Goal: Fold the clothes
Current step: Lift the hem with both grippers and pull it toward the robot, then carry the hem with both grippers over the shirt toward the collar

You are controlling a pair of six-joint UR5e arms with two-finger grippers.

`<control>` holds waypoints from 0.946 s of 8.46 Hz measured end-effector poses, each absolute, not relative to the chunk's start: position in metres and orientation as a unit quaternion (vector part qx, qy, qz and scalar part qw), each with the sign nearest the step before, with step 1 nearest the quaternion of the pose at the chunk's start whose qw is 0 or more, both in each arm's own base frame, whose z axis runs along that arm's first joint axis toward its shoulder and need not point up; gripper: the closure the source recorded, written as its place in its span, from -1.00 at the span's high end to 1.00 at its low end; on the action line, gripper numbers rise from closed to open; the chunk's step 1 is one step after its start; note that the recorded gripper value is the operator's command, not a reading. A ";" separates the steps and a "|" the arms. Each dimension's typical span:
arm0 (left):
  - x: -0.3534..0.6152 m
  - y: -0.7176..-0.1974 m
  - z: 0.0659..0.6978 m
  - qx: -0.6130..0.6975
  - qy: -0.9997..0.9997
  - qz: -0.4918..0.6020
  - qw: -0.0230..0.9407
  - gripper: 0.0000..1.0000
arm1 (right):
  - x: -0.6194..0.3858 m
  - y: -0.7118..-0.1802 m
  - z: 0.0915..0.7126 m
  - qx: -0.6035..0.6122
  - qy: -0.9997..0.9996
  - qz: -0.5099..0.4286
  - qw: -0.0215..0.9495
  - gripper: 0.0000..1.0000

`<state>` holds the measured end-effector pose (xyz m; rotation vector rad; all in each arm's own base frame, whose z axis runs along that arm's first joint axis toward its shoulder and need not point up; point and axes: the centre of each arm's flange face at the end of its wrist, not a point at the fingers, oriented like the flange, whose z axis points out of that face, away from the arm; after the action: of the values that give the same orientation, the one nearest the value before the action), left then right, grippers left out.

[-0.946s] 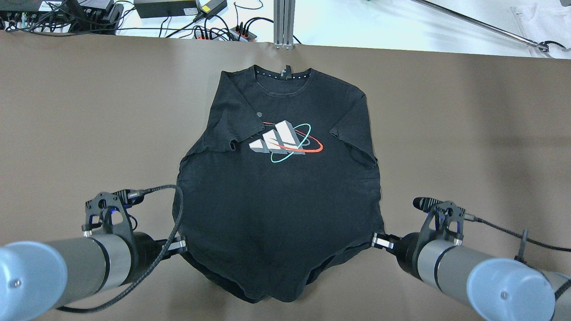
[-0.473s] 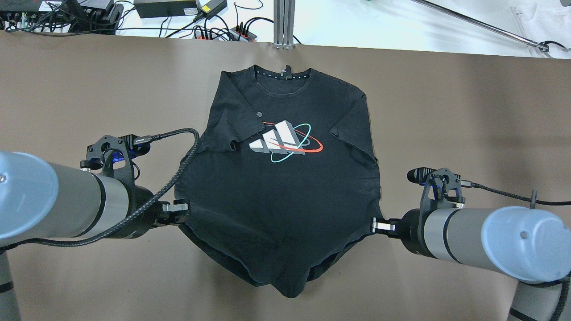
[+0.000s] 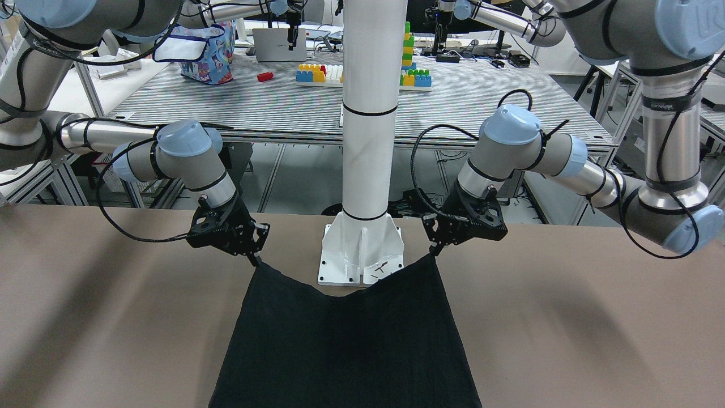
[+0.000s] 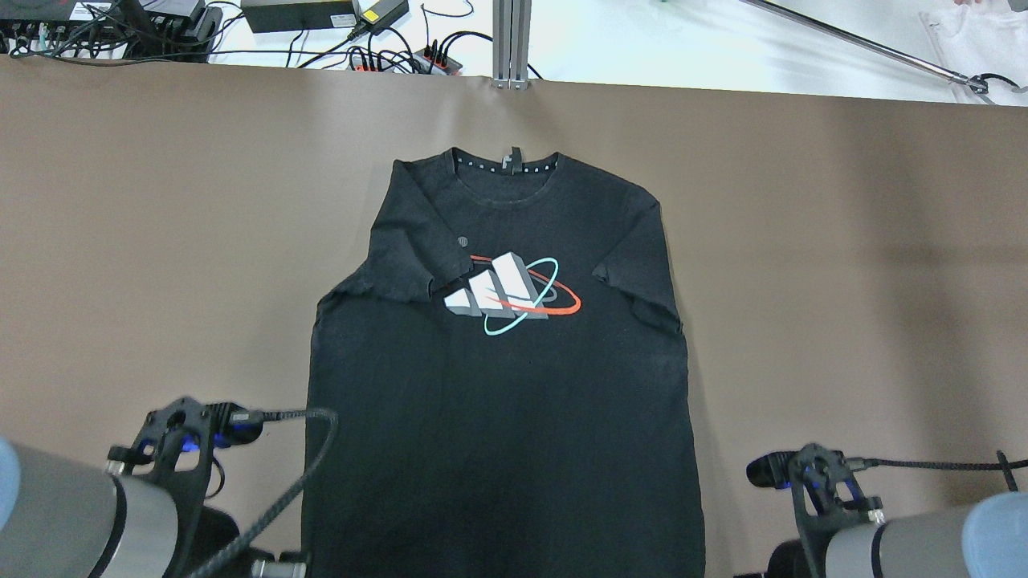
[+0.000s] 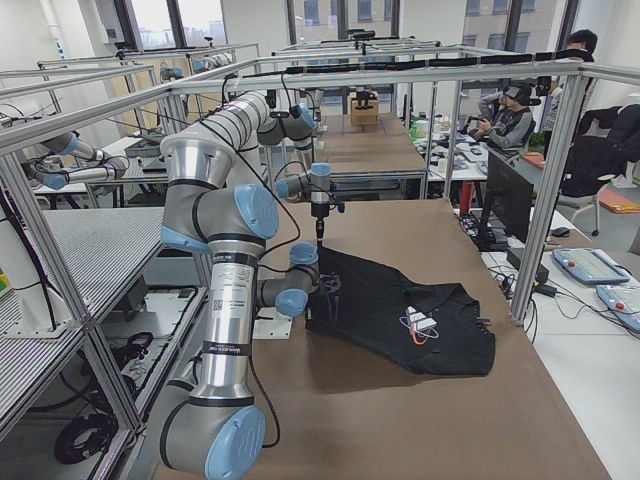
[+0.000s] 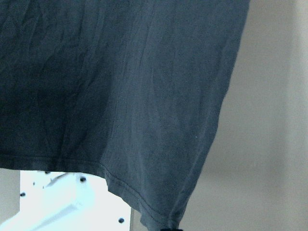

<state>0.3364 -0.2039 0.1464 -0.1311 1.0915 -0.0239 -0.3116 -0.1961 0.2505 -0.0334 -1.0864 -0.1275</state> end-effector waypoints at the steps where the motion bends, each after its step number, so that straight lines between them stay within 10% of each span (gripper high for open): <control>1: 0.333 -0.174 0.146 -0.085 0.523 0.016 0.848 -1.00 | -0.309 -0.170 0.248 -0.036 -0.515 -0.092 0.851 -1.00; 4: 0.325 -0.144 0.147 -0.107 0.523 0.045 0.845 -1.00 | -0.300 -0.140 0.238 -0.056 -0.506 -0.126 0.851 -1.00; 8: 0.339 -0.235 0.153 -0.033 0.506 -0.043 0.861 -1.00 | -0.327 -0.188 0.245 0.024 -0.490 -0.048 0.870 -1.00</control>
<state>0.3391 -0.2353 0.1531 -0.0694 1.0627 -0.0894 -0.3271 -0.1883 0.2448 0.0503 -1.0245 -0.1010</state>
